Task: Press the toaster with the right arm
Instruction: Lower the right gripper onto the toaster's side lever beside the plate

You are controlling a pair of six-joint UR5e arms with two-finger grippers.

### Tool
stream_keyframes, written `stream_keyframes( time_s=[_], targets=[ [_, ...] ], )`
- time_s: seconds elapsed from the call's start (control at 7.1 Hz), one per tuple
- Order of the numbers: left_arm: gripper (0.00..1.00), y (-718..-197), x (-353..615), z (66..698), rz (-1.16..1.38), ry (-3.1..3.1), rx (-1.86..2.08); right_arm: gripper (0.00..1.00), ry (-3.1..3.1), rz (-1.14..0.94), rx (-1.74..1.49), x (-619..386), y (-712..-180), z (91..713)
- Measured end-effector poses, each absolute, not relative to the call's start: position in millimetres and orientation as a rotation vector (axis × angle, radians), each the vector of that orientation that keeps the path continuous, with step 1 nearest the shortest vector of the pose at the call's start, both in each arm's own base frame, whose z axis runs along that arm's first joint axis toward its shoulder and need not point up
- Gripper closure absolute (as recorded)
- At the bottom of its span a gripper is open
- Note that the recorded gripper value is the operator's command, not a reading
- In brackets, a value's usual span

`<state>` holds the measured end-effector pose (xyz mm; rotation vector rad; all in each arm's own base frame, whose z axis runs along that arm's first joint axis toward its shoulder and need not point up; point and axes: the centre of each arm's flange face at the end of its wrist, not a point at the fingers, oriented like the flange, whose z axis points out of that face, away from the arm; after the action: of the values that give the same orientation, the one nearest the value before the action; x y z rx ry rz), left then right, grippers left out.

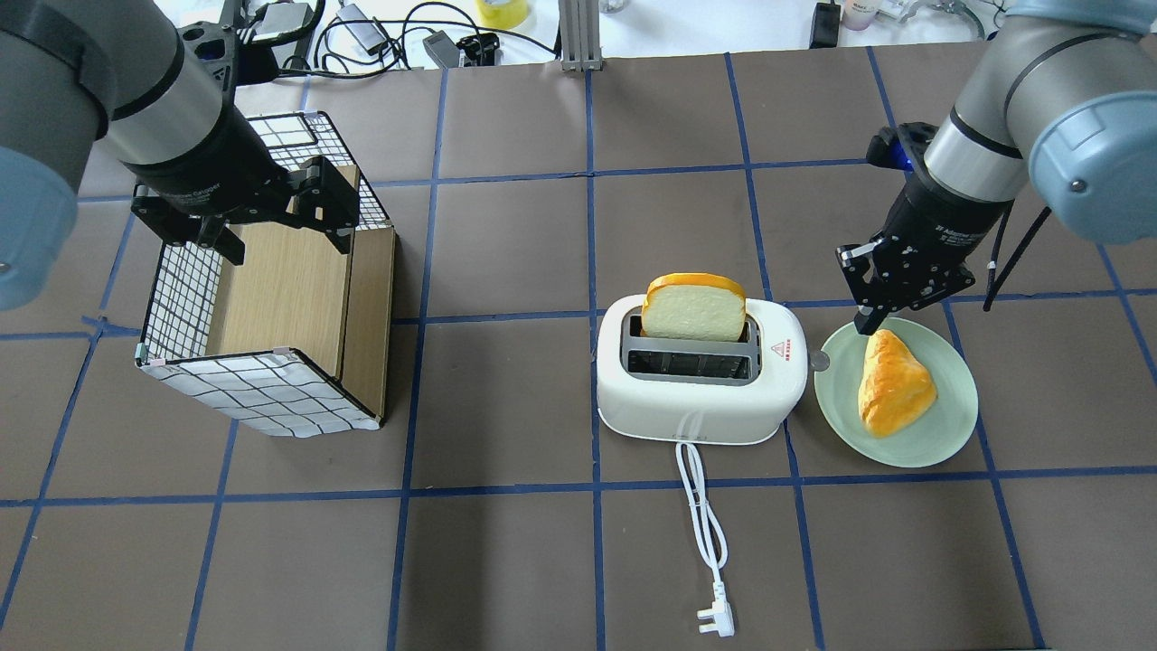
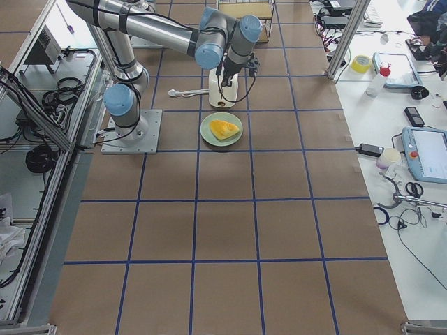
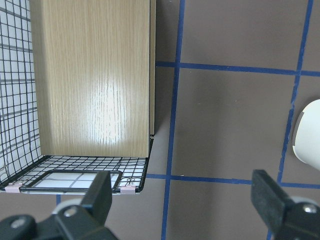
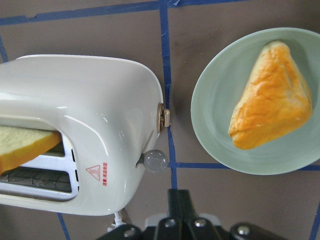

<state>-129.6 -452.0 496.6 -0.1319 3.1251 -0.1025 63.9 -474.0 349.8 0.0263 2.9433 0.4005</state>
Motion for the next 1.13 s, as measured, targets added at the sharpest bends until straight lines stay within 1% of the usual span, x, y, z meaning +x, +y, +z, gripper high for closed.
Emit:
stream_keyframes(
  time_s=[0.28,0.56,1.13],
  targets=[
    [0.0,-452.1,-129.6,496.6,-0.102,3.125,-0.132,1.0,2.886,0.355,-0.032,54.1,-470.8,327.8],
    [0.0,-452.1,-129.6,496.5,-0.102,3.125,-0.132,1.0,2.828,0.332,0.02,44.1,-469.0,322.1],
    [0.0,-452.1,-129.6,496.6,-0.102,3.125,-0.132,1.0,2.847,0.241,0.185,50.6,-444.8,317.3]
  ],
)
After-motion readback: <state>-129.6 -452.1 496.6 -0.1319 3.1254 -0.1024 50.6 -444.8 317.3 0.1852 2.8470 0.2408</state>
